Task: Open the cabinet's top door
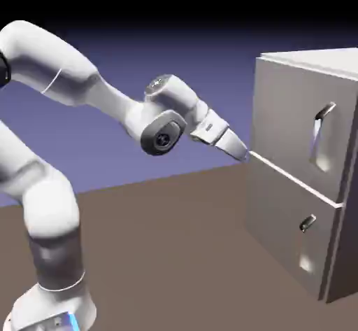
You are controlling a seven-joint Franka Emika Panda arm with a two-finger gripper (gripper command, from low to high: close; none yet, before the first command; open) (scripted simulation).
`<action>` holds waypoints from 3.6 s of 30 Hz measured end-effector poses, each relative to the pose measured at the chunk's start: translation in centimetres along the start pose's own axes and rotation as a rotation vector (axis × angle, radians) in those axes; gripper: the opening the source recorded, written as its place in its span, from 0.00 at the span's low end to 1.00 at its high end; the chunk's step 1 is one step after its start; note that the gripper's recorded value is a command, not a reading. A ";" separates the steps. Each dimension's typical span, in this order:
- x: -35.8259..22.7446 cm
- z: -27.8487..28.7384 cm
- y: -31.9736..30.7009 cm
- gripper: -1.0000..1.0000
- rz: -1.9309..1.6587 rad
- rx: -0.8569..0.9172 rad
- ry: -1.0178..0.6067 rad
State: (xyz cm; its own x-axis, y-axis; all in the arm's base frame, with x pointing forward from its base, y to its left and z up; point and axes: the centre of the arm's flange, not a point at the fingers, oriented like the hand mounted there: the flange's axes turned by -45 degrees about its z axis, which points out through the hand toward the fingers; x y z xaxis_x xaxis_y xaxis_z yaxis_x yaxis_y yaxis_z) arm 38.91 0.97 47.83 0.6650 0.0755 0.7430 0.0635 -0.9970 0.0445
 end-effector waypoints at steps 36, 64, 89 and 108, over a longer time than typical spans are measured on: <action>7.0 -11.0 6.9 0.50 -0.064 -0.009 0.531; 1.0 5.5 17.1 0.50 0.046 0.007 0.732; -1.6 2.2 10.8 0.00 0.162 -0.304 0.717; -6.3 -3.8 0.1 0.00 0.300 -0.670 0.689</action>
State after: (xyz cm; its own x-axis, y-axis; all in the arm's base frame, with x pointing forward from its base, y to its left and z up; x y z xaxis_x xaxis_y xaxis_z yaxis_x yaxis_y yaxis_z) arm 31.89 0.37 45.67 -0.0039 0.0041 1.0000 -0.6088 -0.7933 0.0009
